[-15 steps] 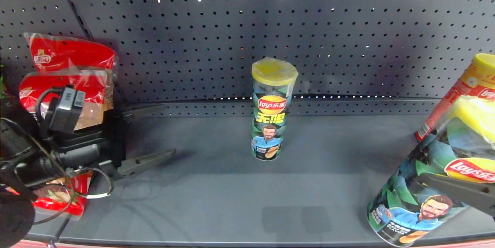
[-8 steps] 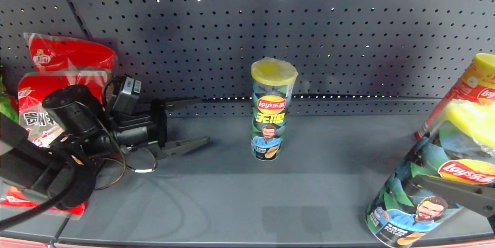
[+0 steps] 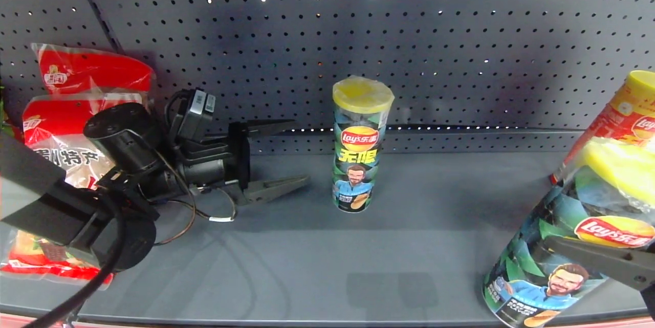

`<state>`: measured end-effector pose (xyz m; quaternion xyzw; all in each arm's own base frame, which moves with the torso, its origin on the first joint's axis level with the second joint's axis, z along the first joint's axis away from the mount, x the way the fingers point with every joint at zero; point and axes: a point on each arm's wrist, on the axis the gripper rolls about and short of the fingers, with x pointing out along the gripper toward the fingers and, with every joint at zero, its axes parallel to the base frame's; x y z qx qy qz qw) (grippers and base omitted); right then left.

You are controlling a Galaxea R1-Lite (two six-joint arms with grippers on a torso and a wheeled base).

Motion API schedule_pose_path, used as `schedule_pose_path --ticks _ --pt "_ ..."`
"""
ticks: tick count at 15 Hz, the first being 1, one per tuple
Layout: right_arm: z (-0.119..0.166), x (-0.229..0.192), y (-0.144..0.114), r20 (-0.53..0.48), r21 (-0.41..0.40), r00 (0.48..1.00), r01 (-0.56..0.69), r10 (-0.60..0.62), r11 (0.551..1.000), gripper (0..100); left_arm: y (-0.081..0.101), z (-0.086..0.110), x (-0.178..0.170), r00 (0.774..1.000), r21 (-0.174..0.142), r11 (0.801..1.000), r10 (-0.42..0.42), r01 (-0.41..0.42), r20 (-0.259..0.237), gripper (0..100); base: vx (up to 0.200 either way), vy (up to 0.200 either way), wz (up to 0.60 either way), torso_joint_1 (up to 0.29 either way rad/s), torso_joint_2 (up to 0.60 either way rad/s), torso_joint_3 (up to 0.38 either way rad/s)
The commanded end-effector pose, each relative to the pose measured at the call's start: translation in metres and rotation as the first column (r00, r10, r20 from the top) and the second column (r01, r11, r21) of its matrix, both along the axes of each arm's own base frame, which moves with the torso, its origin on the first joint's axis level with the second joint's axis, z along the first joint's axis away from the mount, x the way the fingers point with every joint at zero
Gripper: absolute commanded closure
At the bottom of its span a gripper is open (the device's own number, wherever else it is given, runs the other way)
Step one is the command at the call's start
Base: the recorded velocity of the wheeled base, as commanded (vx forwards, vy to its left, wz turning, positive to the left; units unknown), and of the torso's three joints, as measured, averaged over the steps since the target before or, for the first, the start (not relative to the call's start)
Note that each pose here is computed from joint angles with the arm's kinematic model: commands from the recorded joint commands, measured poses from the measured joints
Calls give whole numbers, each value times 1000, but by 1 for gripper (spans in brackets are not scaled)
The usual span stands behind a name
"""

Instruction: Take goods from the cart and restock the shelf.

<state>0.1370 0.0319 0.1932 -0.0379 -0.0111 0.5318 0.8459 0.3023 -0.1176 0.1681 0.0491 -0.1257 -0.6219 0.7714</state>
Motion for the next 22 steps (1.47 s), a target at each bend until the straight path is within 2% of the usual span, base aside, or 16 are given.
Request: schedule_pose_path --ticks 1,2,4,10,22 --pt "-4 -1 0 -4 -6 1000 -2 2 1000 100 -3 -7 9 1000 3 1000 1 -1 -11 0 0 0 0 0 0 0" --pt "-5 -2 0 -7 -7 1000 -2 2 1000 100 -3 -10 10 1000 6 1000 1 -1 -20 0 0 0 0 0 0 0" --pt "-8 -3 0 -15 -9 1000 -2 2 1000 100 -15 -15 8 999 6 1000 -30 30 -22 0 0 0 0 0 0 0" --pt "-7 -7 -1 -5 -8 1000 0 0 1000 100 -22 -21 23 999 6 999 -34 34 -20 0 0 0 0 0 0 0" --pt "-13 -13 -2 0 -18 1000 5 -5 1000 100 -56 -34 38 994 0 994 -105 105 -6 0 0 0 0 0 0 0"
